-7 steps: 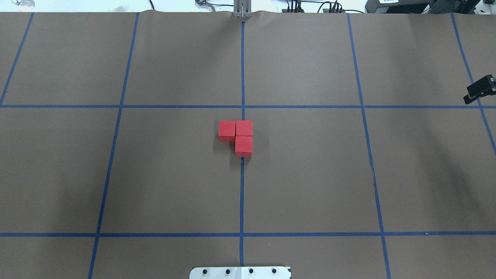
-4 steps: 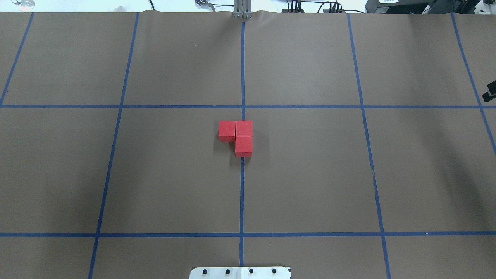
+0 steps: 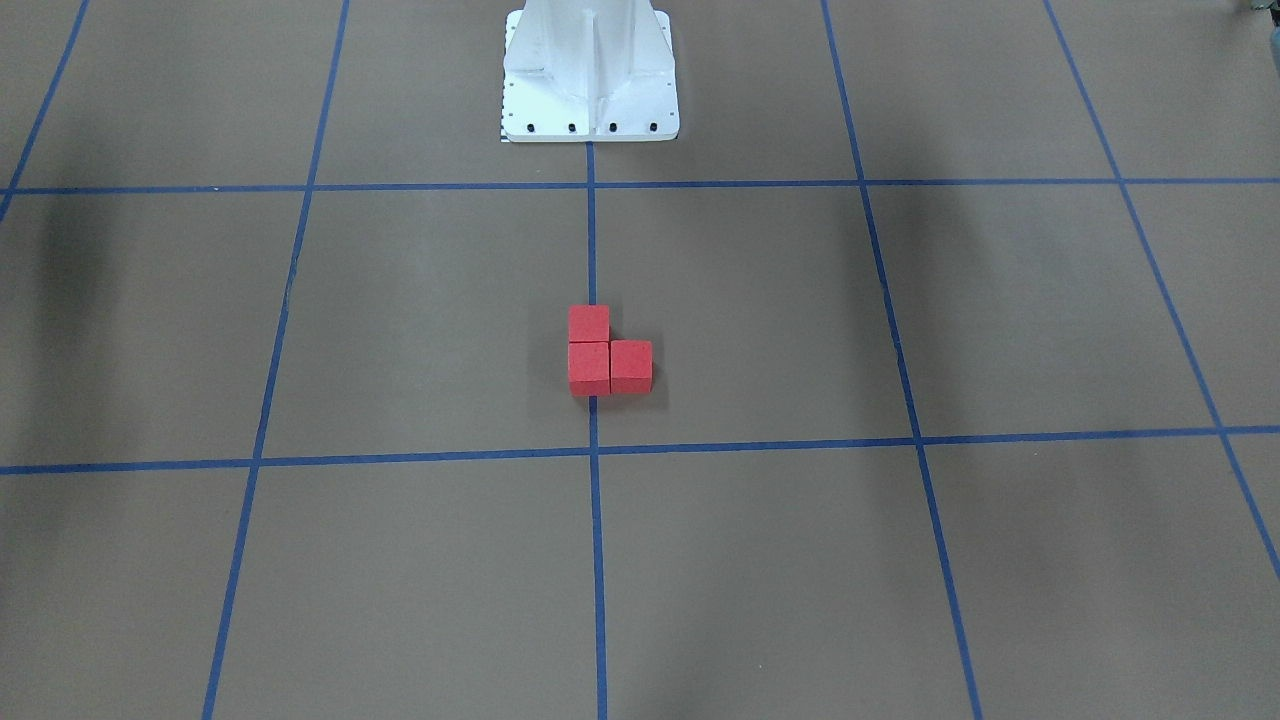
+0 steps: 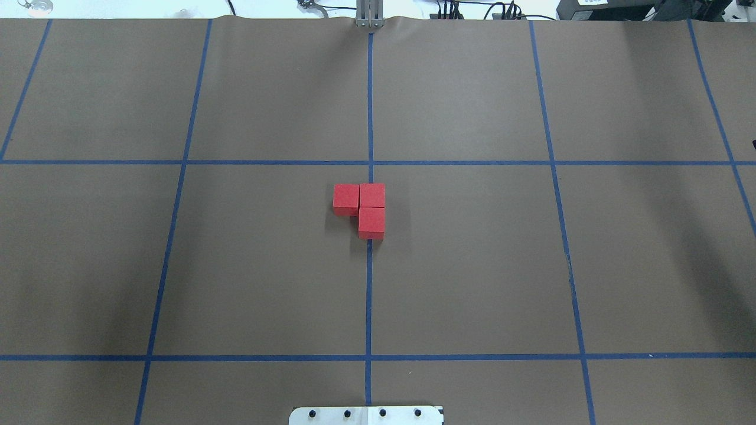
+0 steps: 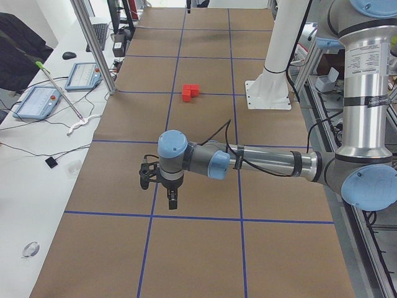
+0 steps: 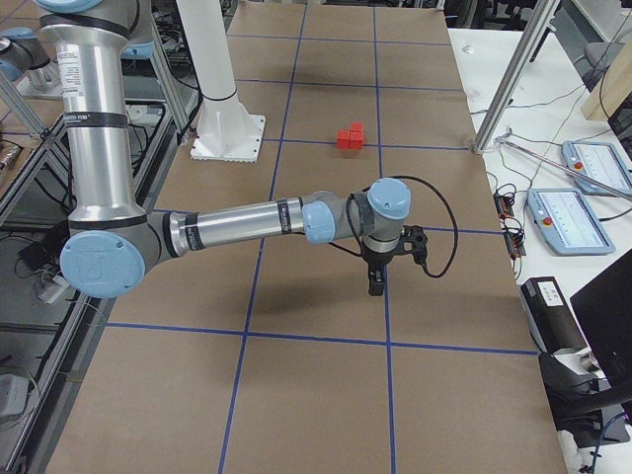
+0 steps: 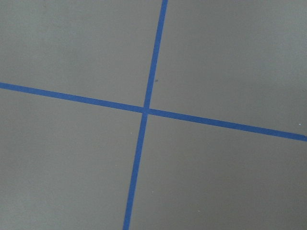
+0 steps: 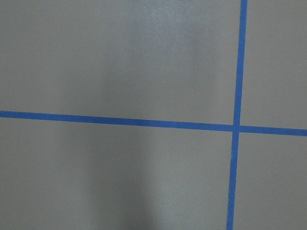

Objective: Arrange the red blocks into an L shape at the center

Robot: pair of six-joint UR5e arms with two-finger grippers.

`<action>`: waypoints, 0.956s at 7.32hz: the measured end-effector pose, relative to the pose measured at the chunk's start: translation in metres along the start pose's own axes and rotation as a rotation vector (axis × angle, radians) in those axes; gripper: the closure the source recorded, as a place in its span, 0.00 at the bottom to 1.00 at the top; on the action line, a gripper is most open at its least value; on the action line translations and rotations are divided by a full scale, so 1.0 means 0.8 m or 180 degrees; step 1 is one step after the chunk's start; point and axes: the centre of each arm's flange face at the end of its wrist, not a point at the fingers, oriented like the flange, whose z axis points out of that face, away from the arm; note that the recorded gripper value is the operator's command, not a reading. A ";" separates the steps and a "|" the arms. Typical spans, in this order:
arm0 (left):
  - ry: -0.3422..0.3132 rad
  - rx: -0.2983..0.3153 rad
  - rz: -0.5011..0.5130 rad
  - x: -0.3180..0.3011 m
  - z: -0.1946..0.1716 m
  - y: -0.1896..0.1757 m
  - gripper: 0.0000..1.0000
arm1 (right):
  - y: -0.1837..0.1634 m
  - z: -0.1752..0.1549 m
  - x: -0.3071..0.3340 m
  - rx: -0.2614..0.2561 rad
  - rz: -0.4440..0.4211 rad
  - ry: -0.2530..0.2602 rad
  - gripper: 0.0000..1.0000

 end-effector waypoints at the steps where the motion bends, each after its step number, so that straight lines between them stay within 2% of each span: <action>1: 0.0133 -0.0047 -0.0048 -0.006 0.000 0.000 0.00 | -0.002 0.004 0.003 -0.0015 0.0006 -0.0012 0.00; 3: 0.0224 -0.0070 -0.0109 -0.010 -0.002 0.000 0.00 | -0.007 0.006 0.004 -0.0017 0.0009 -0.0008 0.00; 7: 0.0172 -0.0072 -0.0137 -0.013 0.001 -0.003 0.00 | -0.008 0.009 0.008 -0.0026 0.0028 0.0037 0.00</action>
